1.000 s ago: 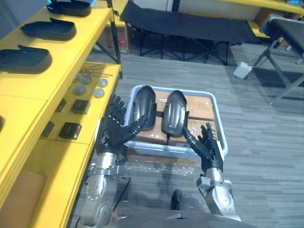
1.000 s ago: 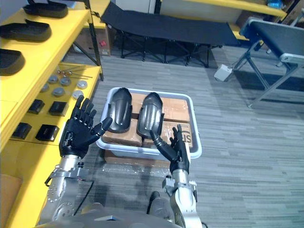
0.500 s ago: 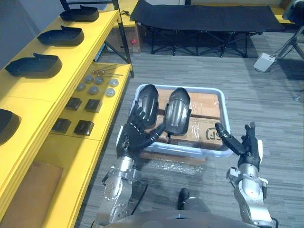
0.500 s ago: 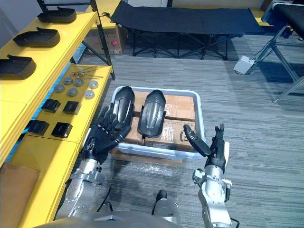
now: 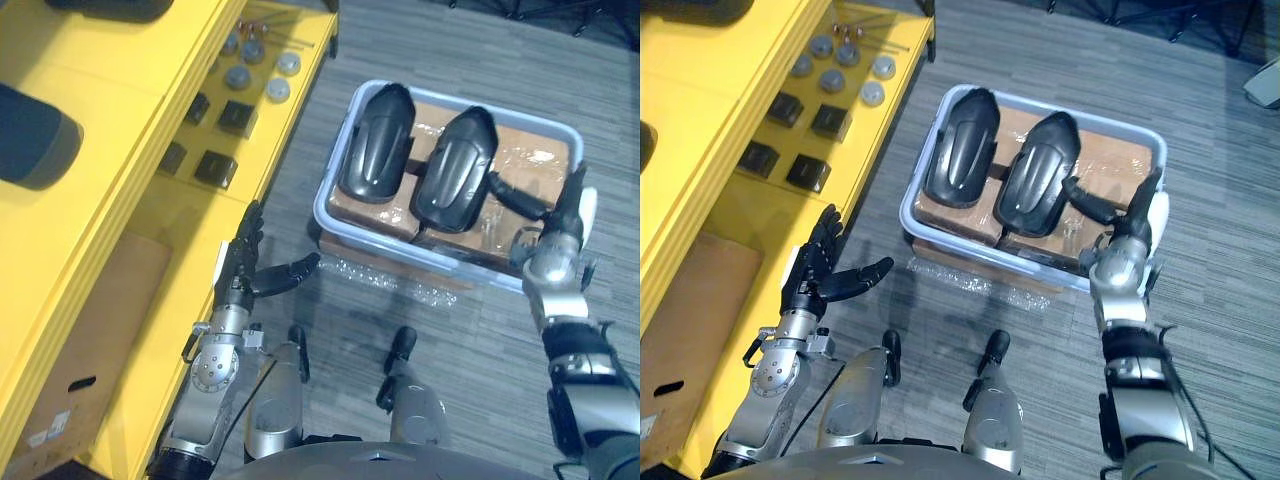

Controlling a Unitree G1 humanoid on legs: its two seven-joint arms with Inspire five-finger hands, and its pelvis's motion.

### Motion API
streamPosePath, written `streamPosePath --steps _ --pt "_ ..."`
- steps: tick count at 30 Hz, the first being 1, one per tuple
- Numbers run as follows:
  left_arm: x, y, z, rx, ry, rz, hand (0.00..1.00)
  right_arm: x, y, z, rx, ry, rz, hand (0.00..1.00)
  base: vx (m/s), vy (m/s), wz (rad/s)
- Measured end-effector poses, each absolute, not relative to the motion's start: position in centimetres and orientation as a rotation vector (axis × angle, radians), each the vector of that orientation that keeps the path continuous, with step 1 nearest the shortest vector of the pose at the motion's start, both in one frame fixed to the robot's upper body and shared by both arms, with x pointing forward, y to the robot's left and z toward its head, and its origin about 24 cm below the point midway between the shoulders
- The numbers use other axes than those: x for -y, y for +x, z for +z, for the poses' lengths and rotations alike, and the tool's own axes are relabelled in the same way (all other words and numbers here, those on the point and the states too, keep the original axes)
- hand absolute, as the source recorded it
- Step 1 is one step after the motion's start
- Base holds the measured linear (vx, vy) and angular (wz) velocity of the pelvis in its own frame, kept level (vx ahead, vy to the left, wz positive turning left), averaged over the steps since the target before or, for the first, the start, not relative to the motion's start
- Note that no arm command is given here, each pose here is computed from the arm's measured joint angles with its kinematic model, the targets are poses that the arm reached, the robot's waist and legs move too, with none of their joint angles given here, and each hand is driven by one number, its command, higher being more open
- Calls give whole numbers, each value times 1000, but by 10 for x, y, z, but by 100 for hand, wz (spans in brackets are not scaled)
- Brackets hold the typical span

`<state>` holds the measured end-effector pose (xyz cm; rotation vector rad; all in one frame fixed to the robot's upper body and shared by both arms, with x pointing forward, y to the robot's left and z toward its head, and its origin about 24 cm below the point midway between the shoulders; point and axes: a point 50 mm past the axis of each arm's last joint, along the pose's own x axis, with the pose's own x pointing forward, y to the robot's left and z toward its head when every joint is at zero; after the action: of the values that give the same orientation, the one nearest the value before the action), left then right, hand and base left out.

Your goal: Walk over and take three plastic housings, then place them on the shelf

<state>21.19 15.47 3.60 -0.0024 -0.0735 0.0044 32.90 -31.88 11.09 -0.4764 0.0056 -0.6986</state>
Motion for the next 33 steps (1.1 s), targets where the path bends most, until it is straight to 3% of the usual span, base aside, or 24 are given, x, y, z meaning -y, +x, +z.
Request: streamPosePath --steps 8,21,22,33 --pt "-135 215 38 95 -30 -66 100 338 347 151 -29 -556 -780 100 -58 68 7" --pt "-134 223 15 5 -109 44 100 400 328 175 -256 -508 -1003 100 -70 62 4" --pt "-135 222 14 3 -116 51 100 401 327 173 -272 -496 -1007 0 -54 52 1" --pt "-117 233 9 -14 -158 42 100 436 299 206 -233 -461 -1174 0 -87 43 -1"
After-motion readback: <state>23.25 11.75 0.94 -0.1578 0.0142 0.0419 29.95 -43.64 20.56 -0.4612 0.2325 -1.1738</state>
